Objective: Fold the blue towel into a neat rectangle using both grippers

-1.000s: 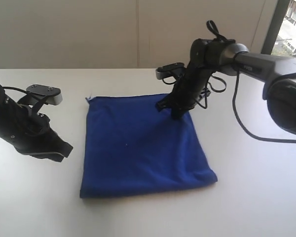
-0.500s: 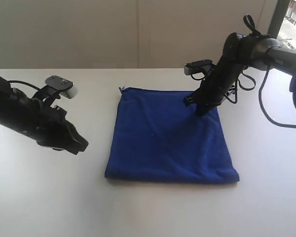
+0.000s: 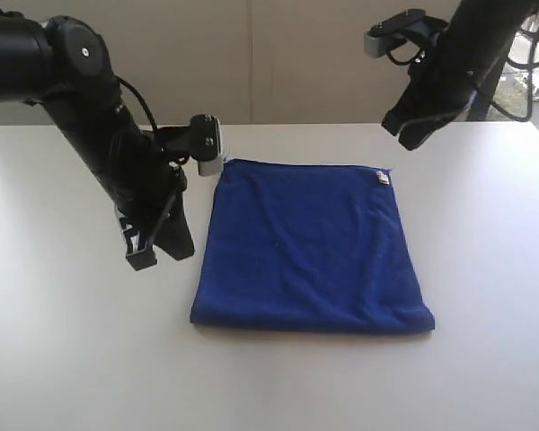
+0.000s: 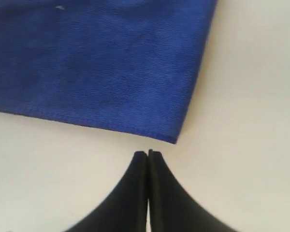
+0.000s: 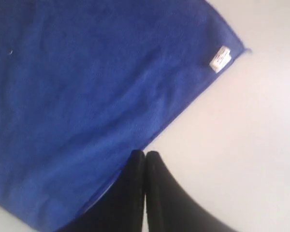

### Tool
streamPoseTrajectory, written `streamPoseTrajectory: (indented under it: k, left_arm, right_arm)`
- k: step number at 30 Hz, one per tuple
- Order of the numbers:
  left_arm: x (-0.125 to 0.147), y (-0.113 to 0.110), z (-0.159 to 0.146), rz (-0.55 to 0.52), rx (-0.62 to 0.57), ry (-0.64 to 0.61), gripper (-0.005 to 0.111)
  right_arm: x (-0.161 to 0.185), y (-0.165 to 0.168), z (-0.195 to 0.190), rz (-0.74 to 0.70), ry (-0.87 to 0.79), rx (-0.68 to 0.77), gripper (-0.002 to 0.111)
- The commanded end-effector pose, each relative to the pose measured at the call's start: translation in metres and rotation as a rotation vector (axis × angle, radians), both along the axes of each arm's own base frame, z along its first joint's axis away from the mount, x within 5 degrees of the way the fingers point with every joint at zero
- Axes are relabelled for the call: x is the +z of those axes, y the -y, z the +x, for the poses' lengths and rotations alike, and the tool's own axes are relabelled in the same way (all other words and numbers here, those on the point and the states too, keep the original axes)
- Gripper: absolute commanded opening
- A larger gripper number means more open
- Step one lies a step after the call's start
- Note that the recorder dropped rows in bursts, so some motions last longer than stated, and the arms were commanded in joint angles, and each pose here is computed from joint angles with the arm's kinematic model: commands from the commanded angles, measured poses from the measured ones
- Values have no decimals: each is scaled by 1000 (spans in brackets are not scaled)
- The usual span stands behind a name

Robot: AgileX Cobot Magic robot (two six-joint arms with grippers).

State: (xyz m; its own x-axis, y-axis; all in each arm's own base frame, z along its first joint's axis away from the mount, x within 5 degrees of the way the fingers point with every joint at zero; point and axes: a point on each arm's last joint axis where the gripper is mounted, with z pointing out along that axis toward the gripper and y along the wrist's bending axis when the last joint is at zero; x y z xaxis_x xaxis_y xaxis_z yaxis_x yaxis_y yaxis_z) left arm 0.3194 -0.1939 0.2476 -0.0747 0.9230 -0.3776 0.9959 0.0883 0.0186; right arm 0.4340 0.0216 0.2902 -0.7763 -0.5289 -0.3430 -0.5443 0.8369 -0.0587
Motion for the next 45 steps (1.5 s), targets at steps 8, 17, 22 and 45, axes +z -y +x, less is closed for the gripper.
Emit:
streamPoseTrajectory:
  k: [8,17,22,45]
  left_arm:
    - [-32,8,-4,35,-201,-29,0]
    - [-36,12,8,12,-224,100,33]
    - [-25,32,42,-278,177,308,0]
    - [-118,30,135,-271,479,-53,0]
  right_arm:
    - [-59,-12,-107,-89,-151,450,0]
    - [-91,-25,-113,29,-52,568,26]
    - [-88,-19,-96,126,-5,-31,20]
    - [-85,-22,-110,160,-139,-59,0]
